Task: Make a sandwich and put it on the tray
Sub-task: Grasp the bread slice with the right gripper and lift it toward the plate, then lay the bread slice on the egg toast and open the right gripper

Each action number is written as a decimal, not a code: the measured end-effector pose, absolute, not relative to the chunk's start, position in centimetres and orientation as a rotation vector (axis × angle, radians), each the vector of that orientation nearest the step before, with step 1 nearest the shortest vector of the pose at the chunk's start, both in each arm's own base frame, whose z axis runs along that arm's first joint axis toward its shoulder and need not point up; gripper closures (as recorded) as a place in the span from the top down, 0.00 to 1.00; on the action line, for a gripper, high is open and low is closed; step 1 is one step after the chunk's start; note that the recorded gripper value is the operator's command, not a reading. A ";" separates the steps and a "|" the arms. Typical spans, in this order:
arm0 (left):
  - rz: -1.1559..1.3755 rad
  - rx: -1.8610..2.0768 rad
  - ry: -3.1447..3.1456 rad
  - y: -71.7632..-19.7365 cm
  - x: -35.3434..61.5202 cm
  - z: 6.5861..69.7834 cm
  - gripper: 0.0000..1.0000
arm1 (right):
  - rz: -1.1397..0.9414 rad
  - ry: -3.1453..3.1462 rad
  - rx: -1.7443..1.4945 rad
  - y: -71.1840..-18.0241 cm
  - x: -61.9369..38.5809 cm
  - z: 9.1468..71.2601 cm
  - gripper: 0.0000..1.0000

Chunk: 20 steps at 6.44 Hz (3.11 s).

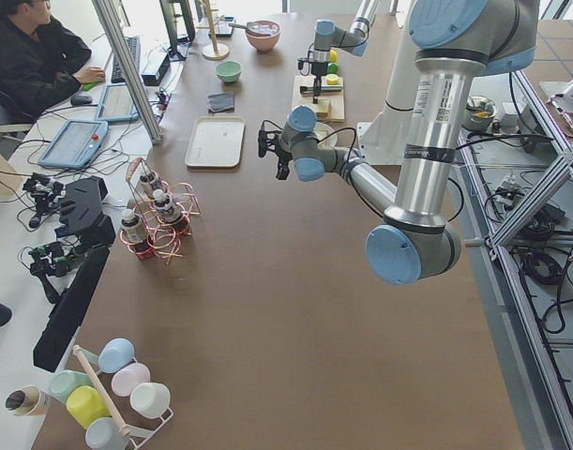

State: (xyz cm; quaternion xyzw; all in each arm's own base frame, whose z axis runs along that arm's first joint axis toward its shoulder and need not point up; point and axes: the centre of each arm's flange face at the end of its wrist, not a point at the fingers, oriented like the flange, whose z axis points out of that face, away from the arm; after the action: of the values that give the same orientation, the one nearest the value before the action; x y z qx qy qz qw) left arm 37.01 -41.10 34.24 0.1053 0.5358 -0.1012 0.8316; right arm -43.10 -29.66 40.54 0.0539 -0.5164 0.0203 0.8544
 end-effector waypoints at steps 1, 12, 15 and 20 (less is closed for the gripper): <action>-0.215 0.222 1.133 -41.1 36.9 34.4 0.97 | 0.053 -1.110 0.113 -30.0 -42.4 39.5 0.00; -0.215 0.212 1.123 -40.8 37.1 35.1 0.97 | 0.052 -1.285 0.165 -31.2 -51.1 27.9 0.00; -0.211 0.211 1.123 -40.7 37.3 35.2 0.97 | 0.057 -1.265 0.167 -31.5 -53.1 28.3 0.98; -0.189 0.193 1.174 -39.2 39.3 34.1 0.97 | 0.128 -1.265 0.149 -35.6 -49.9 27.7 0.99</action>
State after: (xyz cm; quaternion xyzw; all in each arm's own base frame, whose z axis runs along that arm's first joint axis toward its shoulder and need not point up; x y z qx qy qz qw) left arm 39.31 -39.25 34.14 0.0906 0.5522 -0.0888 0.8240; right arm -49.92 -35.57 27.69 0.0697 -0.5900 0.0598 0.8021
